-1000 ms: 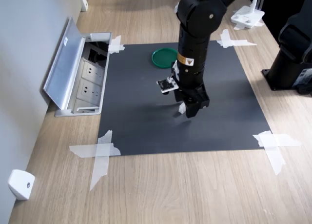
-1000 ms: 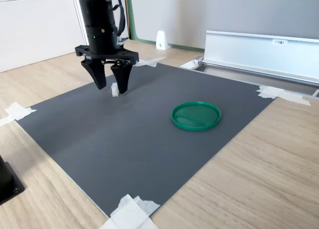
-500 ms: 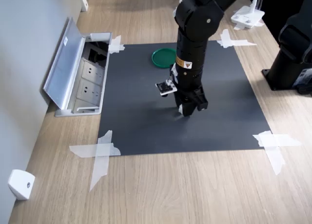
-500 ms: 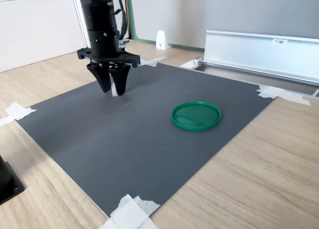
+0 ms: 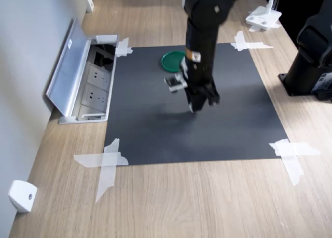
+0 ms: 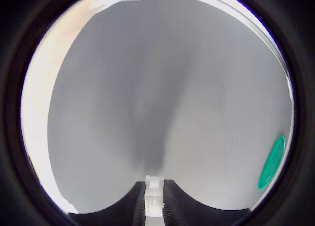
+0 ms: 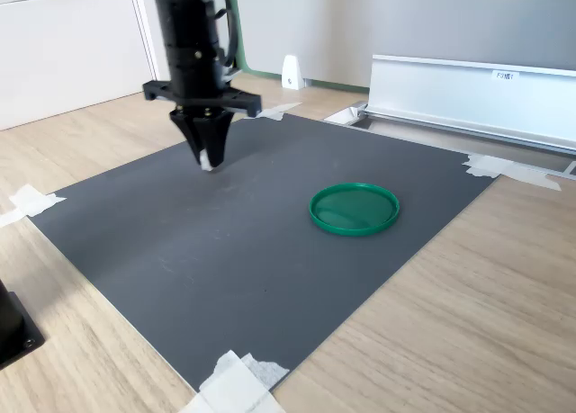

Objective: Grasp a white terminal and put it on the green lid.

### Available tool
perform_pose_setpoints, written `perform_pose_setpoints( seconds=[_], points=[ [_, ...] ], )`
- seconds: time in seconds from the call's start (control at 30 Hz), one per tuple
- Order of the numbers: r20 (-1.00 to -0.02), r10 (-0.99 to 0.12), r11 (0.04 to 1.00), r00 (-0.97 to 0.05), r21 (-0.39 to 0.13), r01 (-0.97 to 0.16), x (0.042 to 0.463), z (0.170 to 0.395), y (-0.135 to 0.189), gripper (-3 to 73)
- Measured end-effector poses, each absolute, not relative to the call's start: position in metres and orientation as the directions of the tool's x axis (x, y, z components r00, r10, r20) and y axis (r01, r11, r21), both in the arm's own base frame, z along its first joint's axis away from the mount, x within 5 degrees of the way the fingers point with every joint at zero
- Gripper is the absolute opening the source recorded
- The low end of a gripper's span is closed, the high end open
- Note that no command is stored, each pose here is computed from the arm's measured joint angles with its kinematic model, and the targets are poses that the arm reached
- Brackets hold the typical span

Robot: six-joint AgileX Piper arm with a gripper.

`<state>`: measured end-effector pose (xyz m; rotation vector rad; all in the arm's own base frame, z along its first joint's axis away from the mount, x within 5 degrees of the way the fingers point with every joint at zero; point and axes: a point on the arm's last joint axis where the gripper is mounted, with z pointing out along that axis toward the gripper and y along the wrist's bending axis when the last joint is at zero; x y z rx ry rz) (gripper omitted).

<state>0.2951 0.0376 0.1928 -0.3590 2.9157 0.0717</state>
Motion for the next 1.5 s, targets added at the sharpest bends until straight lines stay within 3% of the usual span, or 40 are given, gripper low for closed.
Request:
perform_pose_setpoints(
  seconds=[0.33, 0.53, 0.83, 1.13, 1.27, 1.5],
  points=[
    [-0.198, -0.148, 0.989, -0.969, -0.055, -0.139, 0.290, 0.206, -0.067, 8.8],
    [-0.204, -0.149, 0.986, -0.968, -0.099, -0.131, 0.301, 0.208, -0.105, 8.8],
    [-0.145, -0.130, 0.990, -0.981, -0.078, -0.119, 0.311, 0.182, -0.119, 8.8],
    [-0.168, -0.149, 0.986, -0.975, -0.094, -0.135, 0.315, 0.181, -0.121, 10.8],
    [-0.173, -0.173, 0.983, -0.970, -0.095, -0.159, 0.316, 0.181, -0.121, 19.7],
    [-0.180, -0.179, 0.982, -0.967, -0.098, -0.164, 0.316, 0.182, -0.120, 51.8]
  ],
)
